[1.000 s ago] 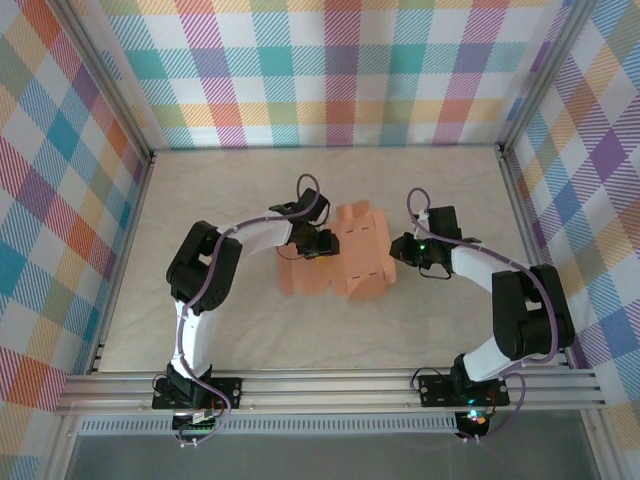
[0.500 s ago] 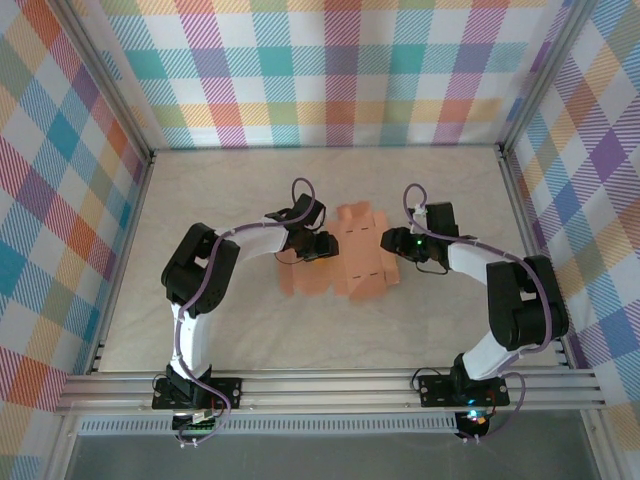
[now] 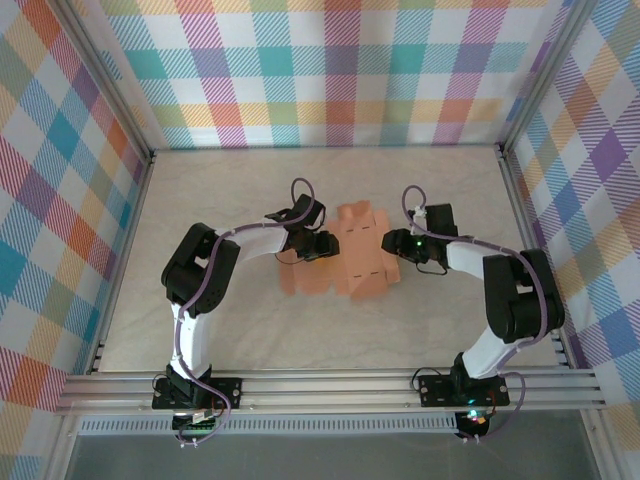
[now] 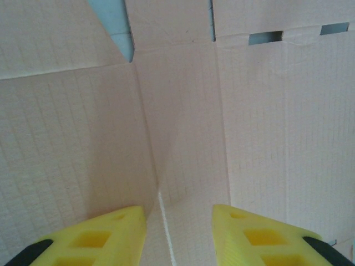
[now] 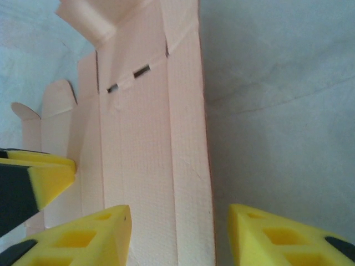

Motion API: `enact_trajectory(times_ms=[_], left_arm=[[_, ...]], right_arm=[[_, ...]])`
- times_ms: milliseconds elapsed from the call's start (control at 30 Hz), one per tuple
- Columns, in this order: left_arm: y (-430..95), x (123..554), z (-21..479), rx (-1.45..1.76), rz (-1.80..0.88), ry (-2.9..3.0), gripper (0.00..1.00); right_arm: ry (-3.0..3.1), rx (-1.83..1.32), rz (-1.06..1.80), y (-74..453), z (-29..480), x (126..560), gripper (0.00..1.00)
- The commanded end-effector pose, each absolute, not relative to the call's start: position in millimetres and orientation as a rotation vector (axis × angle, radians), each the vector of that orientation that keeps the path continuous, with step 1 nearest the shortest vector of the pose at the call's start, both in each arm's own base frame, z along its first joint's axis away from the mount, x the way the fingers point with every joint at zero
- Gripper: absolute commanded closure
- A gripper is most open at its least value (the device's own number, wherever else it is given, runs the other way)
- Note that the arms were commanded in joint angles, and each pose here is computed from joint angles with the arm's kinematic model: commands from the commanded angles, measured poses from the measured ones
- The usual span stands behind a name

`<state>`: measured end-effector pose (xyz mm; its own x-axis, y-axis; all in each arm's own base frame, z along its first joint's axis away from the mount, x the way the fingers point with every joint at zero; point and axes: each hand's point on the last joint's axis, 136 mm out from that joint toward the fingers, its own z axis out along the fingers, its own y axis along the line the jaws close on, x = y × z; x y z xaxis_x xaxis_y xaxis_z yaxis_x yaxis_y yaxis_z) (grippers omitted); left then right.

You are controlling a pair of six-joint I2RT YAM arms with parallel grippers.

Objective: Fold the paper box

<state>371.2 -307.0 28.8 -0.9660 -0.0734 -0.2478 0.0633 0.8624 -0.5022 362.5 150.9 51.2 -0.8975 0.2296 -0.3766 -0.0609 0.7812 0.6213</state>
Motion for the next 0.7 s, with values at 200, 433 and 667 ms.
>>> enact_trajectory(times_ms=[200, 433, 667], left_arm=[[-286, 342, -19, -0.064, -0.648, 2.937, 0.61], [-286, 344, -2, -0.062, -0.663, 2.897, 0.43], [-265, 366, 57, -0.134, -0.672, 2.638, 0.16]], right_arm=[[2.504, 0.065, 0.943, 156, 57, 368, 0.82], [2.562, 0.011, 0.78, 147, 57, 364, 1.0], [2.726, -0.061, 0.363, 132, 48, 362, 1.0]])
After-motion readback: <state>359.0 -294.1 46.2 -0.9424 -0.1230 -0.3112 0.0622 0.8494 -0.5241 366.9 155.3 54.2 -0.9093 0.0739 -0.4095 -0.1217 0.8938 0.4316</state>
